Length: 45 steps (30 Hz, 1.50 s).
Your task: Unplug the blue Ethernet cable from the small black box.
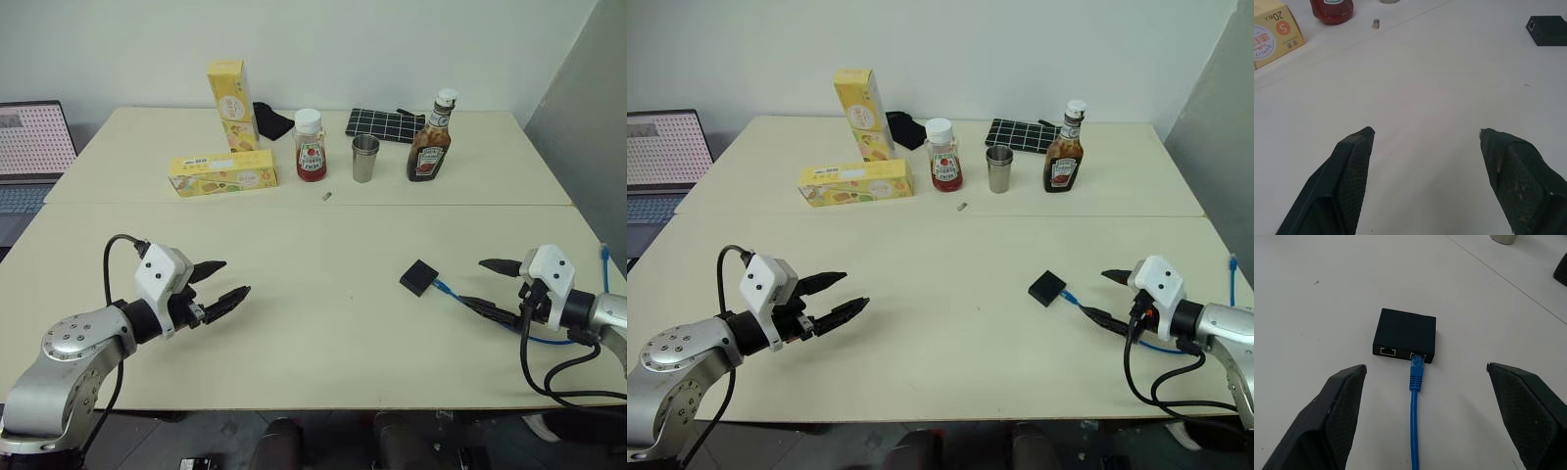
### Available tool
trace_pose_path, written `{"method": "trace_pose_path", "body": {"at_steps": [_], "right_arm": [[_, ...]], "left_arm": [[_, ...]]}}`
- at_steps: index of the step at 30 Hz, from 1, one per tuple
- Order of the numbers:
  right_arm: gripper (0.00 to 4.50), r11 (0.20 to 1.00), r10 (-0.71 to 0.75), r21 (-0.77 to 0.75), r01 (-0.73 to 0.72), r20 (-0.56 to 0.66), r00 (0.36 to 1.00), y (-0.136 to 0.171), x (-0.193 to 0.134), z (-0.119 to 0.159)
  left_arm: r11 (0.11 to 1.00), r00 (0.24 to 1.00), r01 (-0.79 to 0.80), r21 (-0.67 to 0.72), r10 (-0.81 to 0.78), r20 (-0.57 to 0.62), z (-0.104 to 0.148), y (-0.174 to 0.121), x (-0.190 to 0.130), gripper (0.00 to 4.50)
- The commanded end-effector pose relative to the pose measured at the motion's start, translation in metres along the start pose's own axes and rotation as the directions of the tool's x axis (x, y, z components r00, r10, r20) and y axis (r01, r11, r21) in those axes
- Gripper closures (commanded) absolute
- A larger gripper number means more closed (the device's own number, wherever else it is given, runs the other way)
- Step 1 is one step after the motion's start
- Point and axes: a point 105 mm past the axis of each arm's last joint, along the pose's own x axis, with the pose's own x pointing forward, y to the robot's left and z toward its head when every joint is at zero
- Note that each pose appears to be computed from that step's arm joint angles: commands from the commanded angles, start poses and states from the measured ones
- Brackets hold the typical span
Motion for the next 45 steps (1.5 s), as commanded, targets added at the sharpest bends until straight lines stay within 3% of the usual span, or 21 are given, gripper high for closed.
{"method": "trace_pose_path", "body": {"at_steps": [1, 19, 29, 34, 43, 45], "right_arm": [[0.33, 0.999, -0.012, -0.037, 0.012, 0.025, 1.000, -0.005, -0.004, 0.012], [0.33, 0.999, -0.028, -0.024, 0.027, -0.014, 1.000, -0.008, 0.001, 0.010], [0.33, 0.999, -0.009, 0.050, 0.010, -0.020, 1.000, 0.013, 0.018, 0.005], [0.33, 0.996, -0.021, 0.083, 0.024, -0.031, 0.999, 0.015, 0.031, -0.005], [0.33, 0.988, -0.038, 0.146, 0.053, -0.102, 0.994, 0.006, 0.047, -0.033], [0.62, 0.987, -0.042, 0.149, 0.059, -0.116, 0.992, 0.004, 0.047, -0.036]], "left_arm": [[0.999, 1.000, 0.007, 0.040, -0.009, 0.030, 0.016, 0.001, -0.005, 0.84], [0.996, 0.999, 0.002, 0.093, -0.005, 0.031, 0.014, 0.001, -0.005, 0.84], [0.948, 0.949, 0.309, 0.072, -0.313, 0.043, 0.030, -0.042, 0.006, 0.84], [0.880, 0.884, 0.463, 0.103, -0.467, 0.021, 0.040, -0.065, 0.014, 0.84], [0.830, 0.837, 0.540, 0.138, -0.547, 0.014, 0.047, -0.078, 0.020, 0.84], [0.830, 0.837, 0.540, 0.139, -0.547, 0.014, 0.047, -0.079, 0.021, 0.82]]}}
